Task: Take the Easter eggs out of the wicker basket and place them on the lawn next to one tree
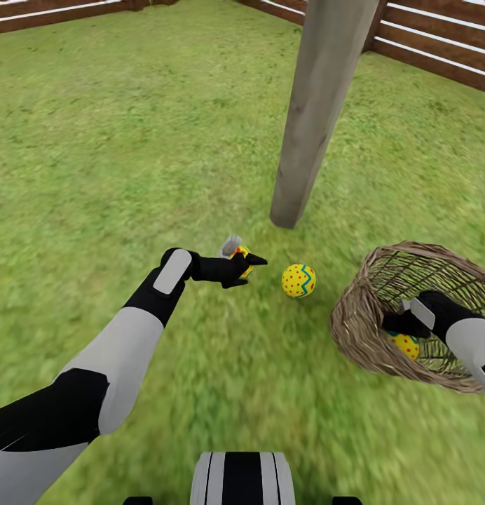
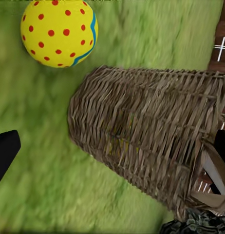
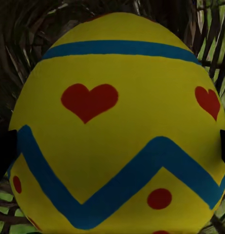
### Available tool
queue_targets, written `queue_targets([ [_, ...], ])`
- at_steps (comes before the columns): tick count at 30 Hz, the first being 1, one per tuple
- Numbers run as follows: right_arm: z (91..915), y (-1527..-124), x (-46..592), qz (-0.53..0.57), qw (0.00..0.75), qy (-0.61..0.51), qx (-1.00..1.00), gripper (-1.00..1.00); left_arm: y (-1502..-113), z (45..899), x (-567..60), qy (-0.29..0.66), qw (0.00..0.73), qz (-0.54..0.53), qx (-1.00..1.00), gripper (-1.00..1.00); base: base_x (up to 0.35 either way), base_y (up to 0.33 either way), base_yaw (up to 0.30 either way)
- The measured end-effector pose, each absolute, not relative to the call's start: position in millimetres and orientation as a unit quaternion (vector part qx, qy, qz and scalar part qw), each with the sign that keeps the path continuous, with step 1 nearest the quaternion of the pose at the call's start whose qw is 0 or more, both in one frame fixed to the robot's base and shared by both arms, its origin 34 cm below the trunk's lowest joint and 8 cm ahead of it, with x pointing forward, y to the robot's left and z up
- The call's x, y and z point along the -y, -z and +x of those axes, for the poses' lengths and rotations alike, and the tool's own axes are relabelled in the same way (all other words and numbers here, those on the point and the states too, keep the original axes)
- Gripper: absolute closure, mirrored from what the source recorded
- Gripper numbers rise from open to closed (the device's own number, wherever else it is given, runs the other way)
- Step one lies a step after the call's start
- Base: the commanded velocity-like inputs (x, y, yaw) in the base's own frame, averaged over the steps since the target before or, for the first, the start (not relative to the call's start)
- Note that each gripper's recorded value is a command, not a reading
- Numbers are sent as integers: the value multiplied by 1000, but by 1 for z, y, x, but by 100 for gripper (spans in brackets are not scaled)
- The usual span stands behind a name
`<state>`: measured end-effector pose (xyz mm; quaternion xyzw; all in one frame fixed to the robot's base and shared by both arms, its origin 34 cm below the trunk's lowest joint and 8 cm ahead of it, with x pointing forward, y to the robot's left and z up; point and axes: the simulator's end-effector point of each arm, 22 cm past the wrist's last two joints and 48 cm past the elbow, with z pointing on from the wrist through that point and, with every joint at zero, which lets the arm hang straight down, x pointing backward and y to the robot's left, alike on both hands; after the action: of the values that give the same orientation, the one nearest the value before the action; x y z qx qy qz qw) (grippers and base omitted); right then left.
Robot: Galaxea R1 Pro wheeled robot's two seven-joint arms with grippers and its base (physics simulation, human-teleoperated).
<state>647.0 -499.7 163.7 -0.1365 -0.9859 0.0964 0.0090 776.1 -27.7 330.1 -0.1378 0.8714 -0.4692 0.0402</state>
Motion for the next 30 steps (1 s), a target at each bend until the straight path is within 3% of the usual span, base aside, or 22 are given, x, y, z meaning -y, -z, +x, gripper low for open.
queue_targets([
  [15, 700, -220, 504, -113, -61, -96, 987, 100, -364, 778, 27, 468, 53, -129, -873, -100, -1, 0, 0],
  [24, 712, -244, 502, -114, -82, -91, 986, 100, -390, 782, 28, 471, 68, -120, -871, -100, -237, 0, 0],
  [30, 721, -262, 500, -115, -98, -87, 985, 100, -408, 783, 29, 473, 78, -114, -870, -100, -38, 0, 0],
])
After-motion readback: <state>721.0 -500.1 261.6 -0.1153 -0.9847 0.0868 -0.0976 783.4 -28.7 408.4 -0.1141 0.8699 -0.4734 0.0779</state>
